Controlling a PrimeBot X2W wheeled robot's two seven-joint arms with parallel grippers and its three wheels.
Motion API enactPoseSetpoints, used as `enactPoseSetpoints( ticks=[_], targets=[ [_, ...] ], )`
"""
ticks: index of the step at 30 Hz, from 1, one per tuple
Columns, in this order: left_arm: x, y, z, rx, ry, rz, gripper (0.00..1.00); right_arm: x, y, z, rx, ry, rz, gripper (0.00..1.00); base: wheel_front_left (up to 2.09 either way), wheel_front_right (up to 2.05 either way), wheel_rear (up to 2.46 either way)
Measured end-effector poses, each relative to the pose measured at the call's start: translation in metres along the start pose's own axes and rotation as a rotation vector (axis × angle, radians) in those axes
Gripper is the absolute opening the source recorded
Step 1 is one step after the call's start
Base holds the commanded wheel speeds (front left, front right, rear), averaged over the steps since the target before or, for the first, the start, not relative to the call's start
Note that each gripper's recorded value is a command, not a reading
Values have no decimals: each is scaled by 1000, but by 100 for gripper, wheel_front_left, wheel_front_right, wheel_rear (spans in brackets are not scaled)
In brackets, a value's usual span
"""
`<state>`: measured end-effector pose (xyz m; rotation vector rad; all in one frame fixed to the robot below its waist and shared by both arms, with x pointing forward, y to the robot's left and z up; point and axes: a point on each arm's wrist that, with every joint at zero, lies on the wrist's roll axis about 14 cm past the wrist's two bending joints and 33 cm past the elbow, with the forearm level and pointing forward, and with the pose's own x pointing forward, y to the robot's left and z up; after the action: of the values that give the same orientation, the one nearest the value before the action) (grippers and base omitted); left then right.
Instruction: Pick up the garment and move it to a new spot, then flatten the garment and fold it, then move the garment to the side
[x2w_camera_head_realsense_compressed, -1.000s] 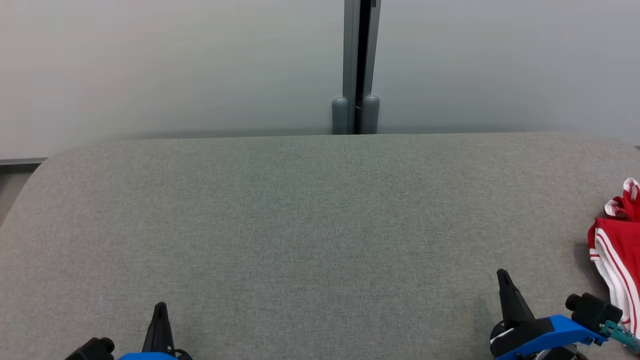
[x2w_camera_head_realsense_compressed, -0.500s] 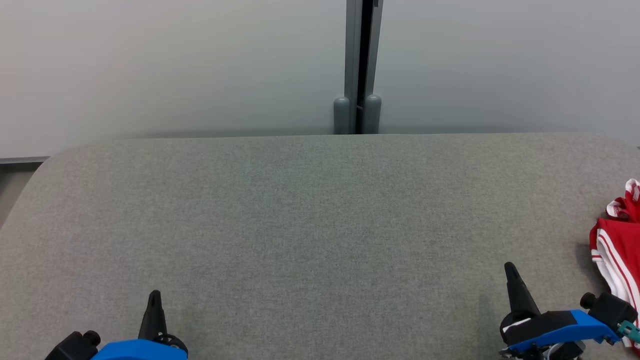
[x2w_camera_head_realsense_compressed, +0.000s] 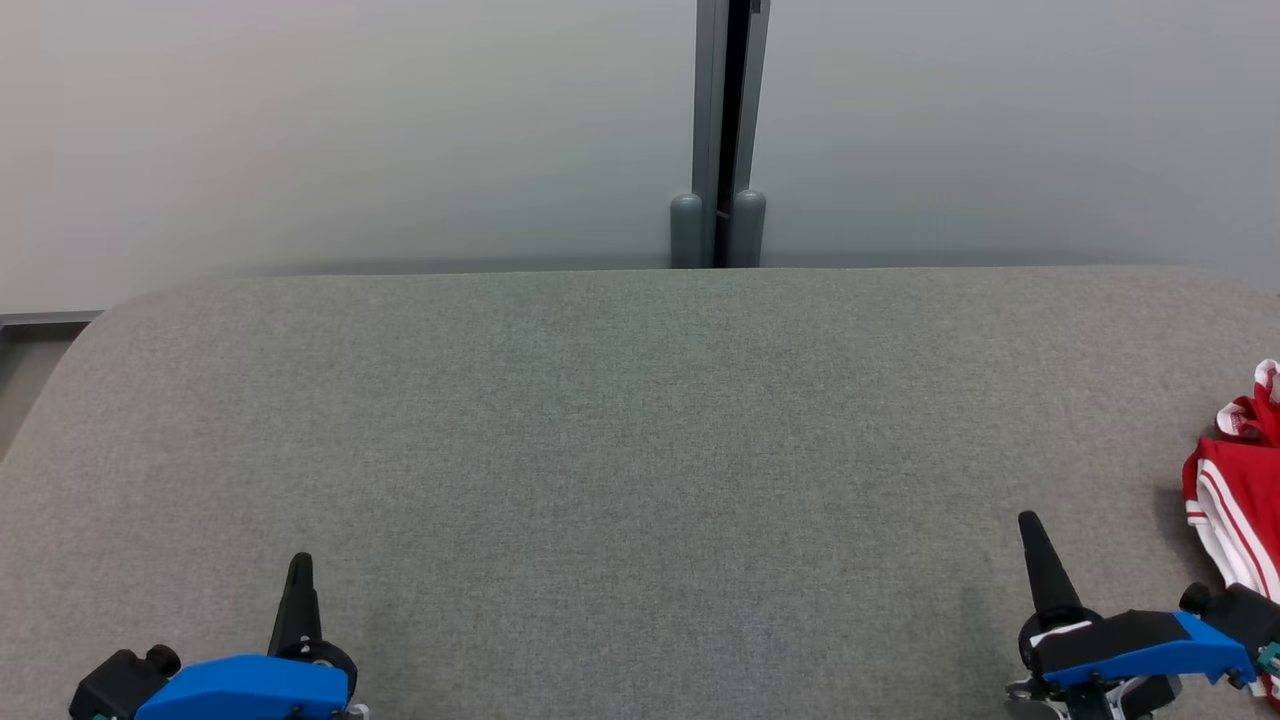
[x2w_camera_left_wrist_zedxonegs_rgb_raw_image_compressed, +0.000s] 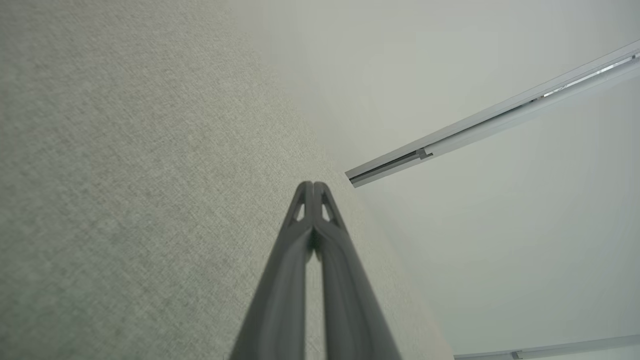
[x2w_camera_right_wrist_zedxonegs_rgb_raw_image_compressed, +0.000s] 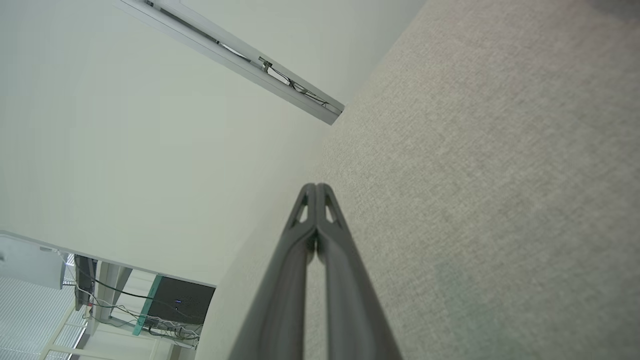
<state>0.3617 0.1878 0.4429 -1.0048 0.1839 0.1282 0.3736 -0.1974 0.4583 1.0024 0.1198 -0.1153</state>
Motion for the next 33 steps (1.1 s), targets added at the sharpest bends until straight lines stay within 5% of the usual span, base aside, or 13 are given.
enactPoseSetpoints(
  ticks=[33],
  targets=[
    [9, -24, 22, -314, -22, -89, 0, 4, 19, 14, 316, -7, 66, 0, 0, 0, 0]
  ],
)
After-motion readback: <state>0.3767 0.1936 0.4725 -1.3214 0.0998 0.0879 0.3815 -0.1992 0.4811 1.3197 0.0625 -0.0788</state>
